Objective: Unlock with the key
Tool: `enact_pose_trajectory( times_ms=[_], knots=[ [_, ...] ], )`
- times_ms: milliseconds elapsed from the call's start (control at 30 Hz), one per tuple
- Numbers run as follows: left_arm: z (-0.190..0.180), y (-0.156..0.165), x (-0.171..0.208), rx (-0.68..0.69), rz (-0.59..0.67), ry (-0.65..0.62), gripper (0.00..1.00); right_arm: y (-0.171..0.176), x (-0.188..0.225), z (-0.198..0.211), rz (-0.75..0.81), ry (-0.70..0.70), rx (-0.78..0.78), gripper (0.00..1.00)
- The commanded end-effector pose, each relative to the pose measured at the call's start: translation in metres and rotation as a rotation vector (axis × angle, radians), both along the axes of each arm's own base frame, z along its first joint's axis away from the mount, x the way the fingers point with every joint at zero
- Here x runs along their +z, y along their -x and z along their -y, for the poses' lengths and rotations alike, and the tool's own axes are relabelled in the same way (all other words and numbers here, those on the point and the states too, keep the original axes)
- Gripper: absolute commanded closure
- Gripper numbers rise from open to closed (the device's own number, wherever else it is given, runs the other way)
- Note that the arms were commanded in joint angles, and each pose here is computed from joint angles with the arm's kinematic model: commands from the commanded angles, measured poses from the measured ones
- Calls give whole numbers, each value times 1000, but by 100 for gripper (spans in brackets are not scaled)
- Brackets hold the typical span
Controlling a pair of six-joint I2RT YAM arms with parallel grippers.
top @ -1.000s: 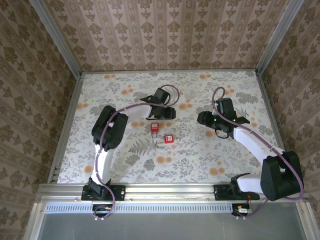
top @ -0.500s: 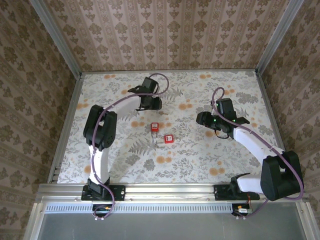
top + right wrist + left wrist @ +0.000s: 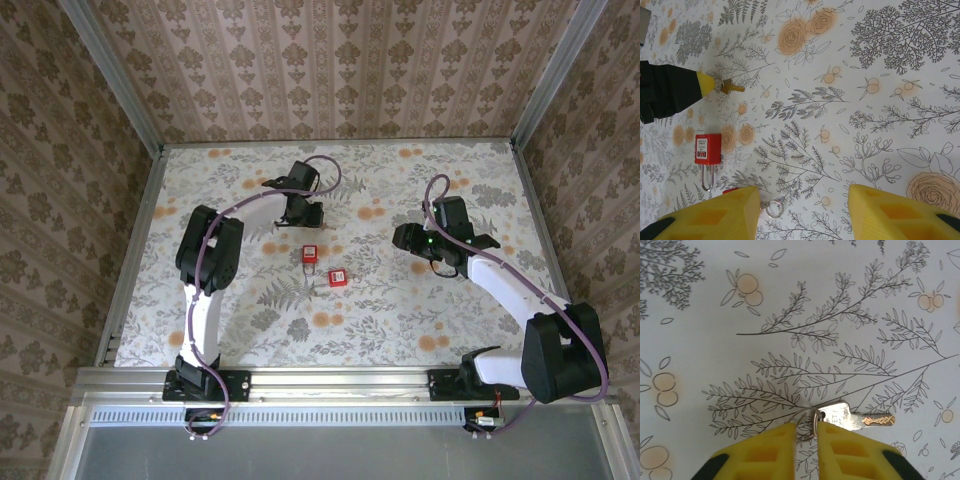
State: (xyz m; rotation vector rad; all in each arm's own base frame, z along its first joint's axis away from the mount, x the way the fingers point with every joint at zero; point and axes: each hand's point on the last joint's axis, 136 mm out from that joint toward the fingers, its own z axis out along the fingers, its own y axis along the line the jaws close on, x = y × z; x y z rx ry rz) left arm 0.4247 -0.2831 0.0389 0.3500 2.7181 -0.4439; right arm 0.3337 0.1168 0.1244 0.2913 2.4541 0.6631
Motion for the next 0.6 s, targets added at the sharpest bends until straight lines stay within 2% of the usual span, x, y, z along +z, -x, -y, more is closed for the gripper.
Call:
enact_pose_trajectory(
  times_ms=[0,233,267,367,567],
  knots=[
    [4,0,-2,-17,-3,21,89,2,9,-1,15,-4,16,49],
    [-1,6,0,-6,17,21,97,5,15,0,29,-4,14,49],
    [-1,6,1,-8,21,19,96,5,15,0,28,-6,13,49],
    [-2,7,5,-15,36,23,83,6,14,0,29,-9,14,48],
    [4,5,24,-40,74,64,75,6,10,1,23,-4,13,48]
  ],
)
